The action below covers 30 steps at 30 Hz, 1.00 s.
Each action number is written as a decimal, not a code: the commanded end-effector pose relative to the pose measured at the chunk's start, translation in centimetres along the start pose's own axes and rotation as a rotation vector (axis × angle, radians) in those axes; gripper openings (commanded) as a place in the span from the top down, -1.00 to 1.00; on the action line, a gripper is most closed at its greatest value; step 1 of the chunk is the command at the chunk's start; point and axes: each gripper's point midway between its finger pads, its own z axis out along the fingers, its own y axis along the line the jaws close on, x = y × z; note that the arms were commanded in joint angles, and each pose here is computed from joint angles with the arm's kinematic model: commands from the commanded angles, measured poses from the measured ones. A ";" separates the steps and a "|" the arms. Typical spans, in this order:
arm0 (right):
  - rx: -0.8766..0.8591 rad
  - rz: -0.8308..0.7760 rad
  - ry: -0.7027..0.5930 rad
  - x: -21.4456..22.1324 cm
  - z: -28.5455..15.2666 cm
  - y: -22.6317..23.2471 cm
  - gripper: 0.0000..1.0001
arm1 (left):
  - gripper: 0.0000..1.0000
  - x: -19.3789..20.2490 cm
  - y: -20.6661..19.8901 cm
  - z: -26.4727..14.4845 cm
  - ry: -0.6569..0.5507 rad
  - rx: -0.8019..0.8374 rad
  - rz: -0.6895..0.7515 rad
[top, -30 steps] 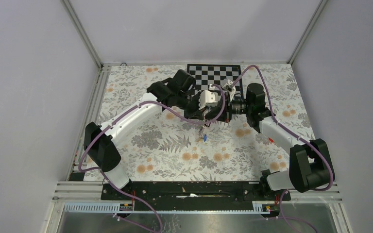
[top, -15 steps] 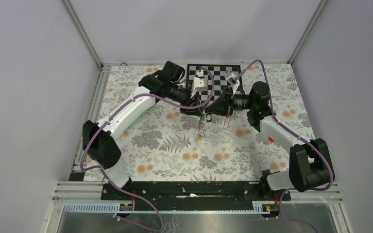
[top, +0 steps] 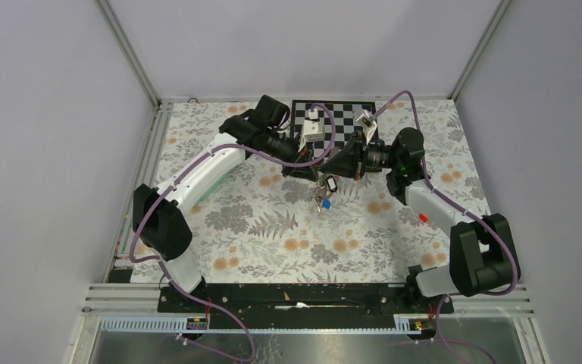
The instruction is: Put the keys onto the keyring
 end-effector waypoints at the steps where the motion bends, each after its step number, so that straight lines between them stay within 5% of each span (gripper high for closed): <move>1: -0.038 -0.094 -0.028 -2.2 0.1 1.1 1.00 | 1.00 -2.3 0.5 -0.1 -0.056 0.015 0.048; 21: -0.019 -0.090 -0.009 -1.0 -0.3 0.6 1.00 | 0.20 -3.5 0.4 -1.7 -0.092 0.000 0.113; 30: -0.014 -0.083 -0.010 -0.9 -0.3 0.4 1.00 | 0.14 -3.6 -0.4 -1.9 -0.109 0.027 0.130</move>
